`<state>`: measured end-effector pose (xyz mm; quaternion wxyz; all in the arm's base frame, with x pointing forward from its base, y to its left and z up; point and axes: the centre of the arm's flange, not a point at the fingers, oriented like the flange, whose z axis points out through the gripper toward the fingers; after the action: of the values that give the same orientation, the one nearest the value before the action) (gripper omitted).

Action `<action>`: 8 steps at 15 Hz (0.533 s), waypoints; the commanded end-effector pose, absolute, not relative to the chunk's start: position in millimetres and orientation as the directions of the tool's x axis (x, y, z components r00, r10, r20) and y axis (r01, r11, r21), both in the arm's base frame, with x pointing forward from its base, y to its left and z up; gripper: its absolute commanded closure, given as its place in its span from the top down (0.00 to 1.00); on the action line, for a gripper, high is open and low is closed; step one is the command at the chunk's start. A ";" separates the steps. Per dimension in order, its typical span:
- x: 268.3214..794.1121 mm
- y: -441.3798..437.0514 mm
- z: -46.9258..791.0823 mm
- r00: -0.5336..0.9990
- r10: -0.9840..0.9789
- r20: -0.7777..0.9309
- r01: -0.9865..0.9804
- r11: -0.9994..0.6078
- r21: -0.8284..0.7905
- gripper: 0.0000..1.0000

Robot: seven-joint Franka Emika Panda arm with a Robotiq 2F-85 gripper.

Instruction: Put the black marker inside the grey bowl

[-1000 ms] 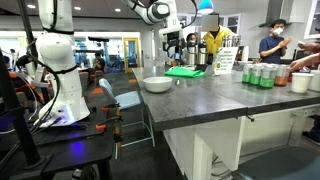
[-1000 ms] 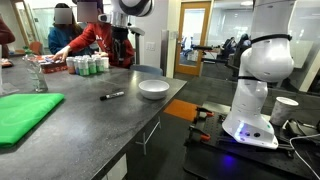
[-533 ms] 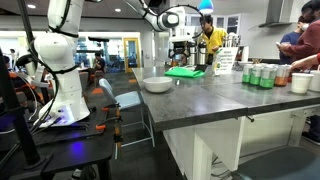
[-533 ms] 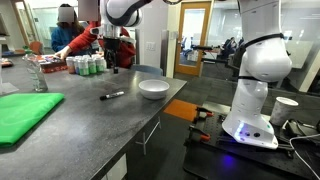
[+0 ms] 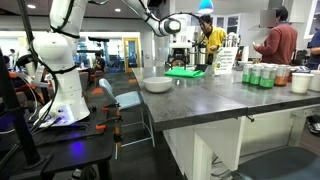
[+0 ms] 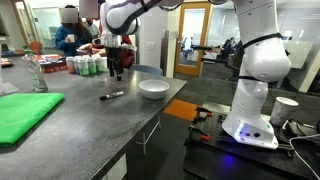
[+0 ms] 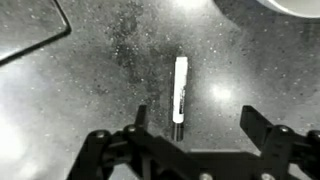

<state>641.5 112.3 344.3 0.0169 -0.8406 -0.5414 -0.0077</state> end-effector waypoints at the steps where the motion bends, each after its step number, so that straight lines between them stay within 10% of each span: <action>1: 631.4 118.6 332.3 0.422 0.906 0.033 0.906 -0.423 0.007 1.00; 8: 610.3 119.4 280.0 0.474 0.880 0.026 0.879 -0.474 0.050 0.88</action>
<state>619.7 120.7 292.0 0.0028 -0.8514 -0.5242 -0.0155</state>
